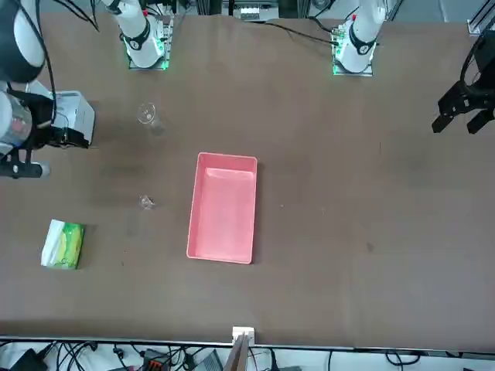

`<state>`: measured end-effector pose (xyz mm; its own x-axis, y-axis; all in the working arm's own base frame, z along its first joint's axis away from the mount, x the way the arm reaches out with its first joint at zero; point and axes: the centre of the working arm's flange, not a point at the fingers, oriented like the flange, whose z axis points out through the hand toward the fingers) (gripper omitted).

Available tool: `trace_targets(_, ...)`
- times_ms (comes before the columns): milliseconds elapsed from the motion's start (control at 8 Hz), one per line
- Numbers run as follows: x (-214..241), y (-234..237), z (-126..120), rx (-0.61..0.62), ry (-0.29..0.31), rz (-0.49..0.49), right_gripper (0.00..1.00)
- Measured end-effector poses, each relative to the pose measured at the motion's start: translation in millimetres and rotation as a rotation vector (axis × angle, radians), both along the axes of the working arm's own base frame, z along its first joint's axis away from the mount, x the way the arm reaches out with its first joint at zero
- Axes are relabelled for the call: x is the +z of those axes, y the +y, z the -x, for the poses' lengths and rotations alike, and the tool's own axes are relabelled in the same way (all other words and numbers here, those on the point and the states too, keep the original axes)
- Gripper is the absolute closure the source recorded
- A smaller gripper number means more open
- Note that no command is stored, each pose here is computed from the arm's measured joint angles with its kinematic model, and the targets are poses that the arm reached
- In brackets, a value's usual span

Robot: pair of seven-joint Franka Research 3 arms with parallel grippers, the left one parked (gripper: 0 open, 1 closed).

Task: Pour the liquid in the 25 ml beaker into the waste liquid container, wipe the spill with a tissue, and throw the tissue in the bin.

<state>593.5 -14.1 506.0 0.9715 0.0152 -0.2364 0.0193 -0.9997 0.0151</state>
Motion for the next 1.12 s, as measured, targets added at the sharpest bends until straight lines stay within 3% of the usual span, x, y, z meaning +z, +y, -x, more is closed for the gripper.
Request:
trace_targets(250, -28, -18, -3, 0.126, -0.031, -0.035, 0.00)
trace_targets(750, -60, -50, -3, 0.574, -0.080, -0.130, 0.00)
trace_targets(1125, -78, -81, 4, 0.883, -0.151, -0.302, 0.00)
